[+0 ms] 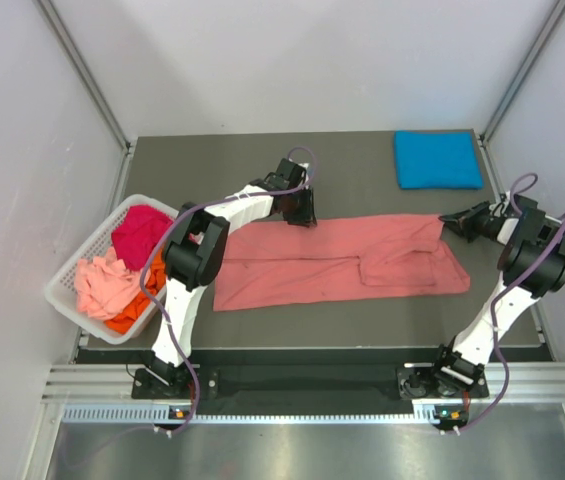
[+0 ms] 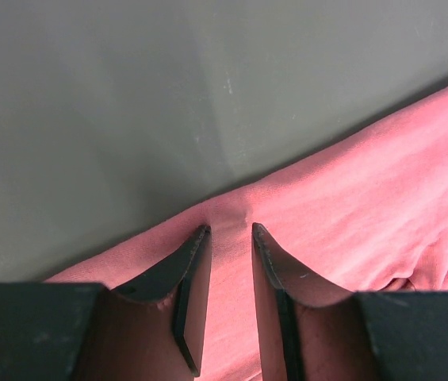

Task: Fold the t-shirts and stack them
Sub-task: Fold the tshirt

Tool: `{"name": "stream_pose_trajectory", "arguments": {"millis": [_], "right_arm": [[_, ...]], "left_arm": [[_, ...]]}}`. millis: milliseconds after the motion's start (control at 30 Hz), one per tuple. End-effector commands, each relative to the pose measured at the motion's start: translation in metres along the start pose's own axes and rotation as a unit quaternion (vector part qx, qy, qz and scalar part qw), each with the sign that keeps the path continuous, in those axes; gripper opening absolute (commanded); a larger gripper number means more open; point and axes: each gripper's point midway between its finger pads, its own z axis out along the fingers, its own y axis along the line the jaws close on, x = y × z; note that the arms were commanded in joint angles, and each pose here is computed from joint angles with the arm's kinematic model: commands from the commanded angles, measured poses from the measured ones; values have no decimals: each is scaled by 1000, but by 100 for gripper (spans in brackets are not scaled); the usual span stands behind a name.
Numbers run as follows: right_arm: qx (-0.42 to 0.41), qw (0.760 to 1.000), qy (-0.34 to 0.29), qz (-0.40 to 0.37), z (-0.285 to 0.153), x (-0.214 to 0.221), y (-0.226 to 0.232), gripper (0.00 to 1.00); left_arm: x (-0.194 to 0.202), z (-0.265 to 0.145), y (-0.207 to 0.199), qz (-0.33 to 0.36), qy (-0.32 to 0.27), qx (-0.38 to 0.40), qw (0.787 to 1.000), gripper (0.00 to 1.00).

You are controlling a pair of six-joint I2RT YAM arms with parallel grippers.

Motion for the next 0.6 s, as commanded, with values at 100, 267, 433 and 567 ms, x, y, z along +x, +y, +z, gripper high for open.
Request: {"name": "stream_pose_trajectory", "arguments": {"millis": [100, 267, 433, 567], "right_arm": [[-67, 997, -35, 35, -9, -16, 17, 21], [-64, 997, -39, 20, -7, -24, 18, 24], [-29, 999, -43, -18, -5, -32, 14, 26], [4, 998, -29, -53, 0, -30, 13, 31]], "left_arm": [[45, 30, 44, -7, 58, -63, 996, 33], [43, 29, 40, -9, 56, -57, 997, 33], [42, 30, 38, -12, 57, -52, 997, 33], [43, 29, 38, -13, 59, -51, 997, 33]]}}
